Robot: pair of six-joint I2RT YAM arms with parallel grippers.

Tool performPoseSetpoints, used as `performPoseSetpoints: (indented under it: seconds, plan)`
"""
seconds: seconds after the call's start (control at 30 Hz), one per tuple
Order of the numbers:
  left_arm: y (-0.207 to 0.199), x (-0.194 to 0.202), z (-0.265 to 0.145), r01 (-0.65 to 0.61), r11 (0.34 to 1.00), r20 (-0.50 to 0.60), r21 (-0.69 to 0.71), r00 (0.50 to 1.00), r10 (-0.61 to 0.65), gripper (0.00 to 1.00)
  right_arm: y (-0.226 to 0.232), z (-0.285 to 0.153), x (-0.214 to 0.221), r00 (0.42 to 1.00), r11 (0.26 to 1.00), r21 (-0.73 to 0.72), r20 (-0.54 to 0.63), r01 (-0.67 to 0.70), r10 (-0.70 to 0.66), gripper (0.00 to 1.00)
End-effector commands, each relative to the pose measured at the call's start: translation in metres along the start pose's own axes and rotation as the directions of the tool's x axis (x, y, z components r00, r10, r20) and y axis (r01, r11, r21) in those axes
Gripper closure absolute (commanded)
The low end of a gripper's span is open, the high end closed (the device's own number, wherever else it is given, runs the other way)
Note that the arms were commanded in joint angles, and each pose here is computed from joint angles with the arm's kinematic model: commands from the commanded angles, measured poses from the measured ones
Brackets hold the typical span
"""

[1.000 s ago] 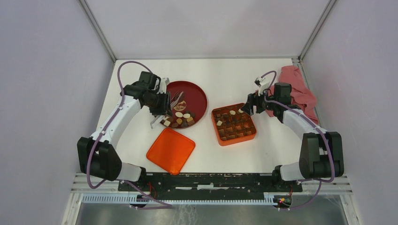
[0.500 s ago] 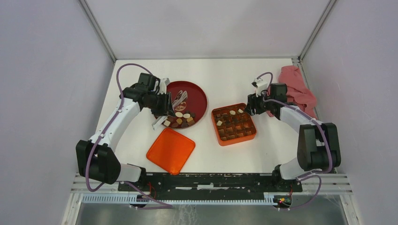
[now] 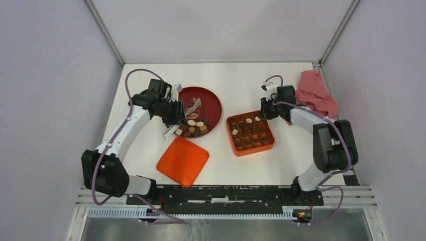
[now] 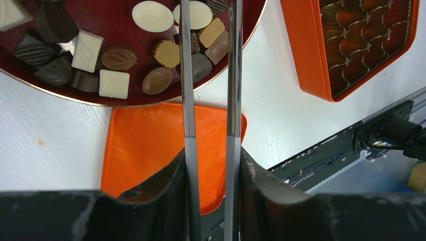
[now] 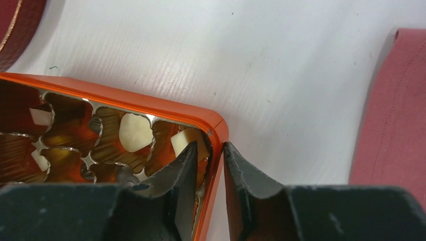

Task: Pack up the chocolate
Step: Adjust the packing box at the center of the board.

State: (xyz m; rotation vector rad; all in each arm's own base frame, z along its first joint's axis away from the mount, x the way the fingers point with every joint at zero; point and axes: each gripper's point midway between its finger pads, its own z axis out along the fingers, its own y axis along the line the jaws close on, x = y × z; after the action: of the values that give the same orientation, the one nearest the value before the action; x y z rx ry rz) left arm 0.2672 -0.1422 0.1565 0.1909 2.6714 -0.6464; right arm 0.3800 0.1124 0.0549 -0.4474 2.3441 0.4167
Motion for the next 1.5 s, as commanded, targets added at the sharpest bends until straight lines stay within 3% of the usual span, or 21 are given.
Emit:
performPoseSetpoints:
  seconds: [0.0, 0.17, 0.27, 0.57, 0.73, 1.0, 1.27, 1.47]
  plan:
    - [-0.013, -0.01, -0.007, 0.008, 0.998, 0.062, 0.057, 0.998, -0.012, 0.98, -0.011, 0.001, -0.016, 1.0, 0.996, 0.084, 0.017, -0.003, 0.001, 0.72]
    - [-0.013, -0.009, -0.007, 0.012, 0.998, 0.058, 0.06, 0.998, -0.016, 0.98, -0.009, -0.002, -0.031, 0.998, 0.997, 0.078, 0.055, -0.01, 0.005, 0.93]
    - [-0.014, -0.008, -0.008, 0.015, 0.998, 0.061, 0.064, 0.998, -0.019, 0.98, -0.006, -0.014, -0.052, 0.993, 0.997, 0.08, 0.117, -0.024, 0.015, 1.0]
    - [-0.025, -0.015, -0.019, -0.019, 0.994, 0.116, 0.105, 0.993, 0.007, 0.98, 0.007, -0.05, -0.091, 0.97, 0.998, 0.068, 0.244, 0.007, -0.023, 1.0]
    - [-0.025, -0.016, -0.02, -0.03, 0.994, 0.135, 0.105, 0.991, 0.016, 0.98, 0.01, -0.042, -0.08, 0.972, 0.998, 0.039, 0.229, -0.051, 0.041, 1.0]
    - [-0.032, -0.011, -0.021, -0.021, 0.989, 0.152, 0.147, 0.988, -0.002, 0.98, 0.01, -0.005, -0.035, 0.982, 0.988, 0.004, 0.114, -0.153, 0.152, 1.0]
    - [-0.049, -0.008, -0.019, -0.017, 0.98, 0.175, 0.198, 0.984, -0.018, 0.98, 0.013, 0.004, -0.017, 0.984, 0.986, 0.014, 0.072, -0.165, 0.163, 0.93]
    - [-0.055, -0.006, -0.01, -0.033, 0.981, 0.158, 0.193, 0.987, 0.002, 0.98, 0.017, -0.003, -0.021, 0.987, 0.991, -0.003, 0.088, -0.134, 0.134, 0.69]
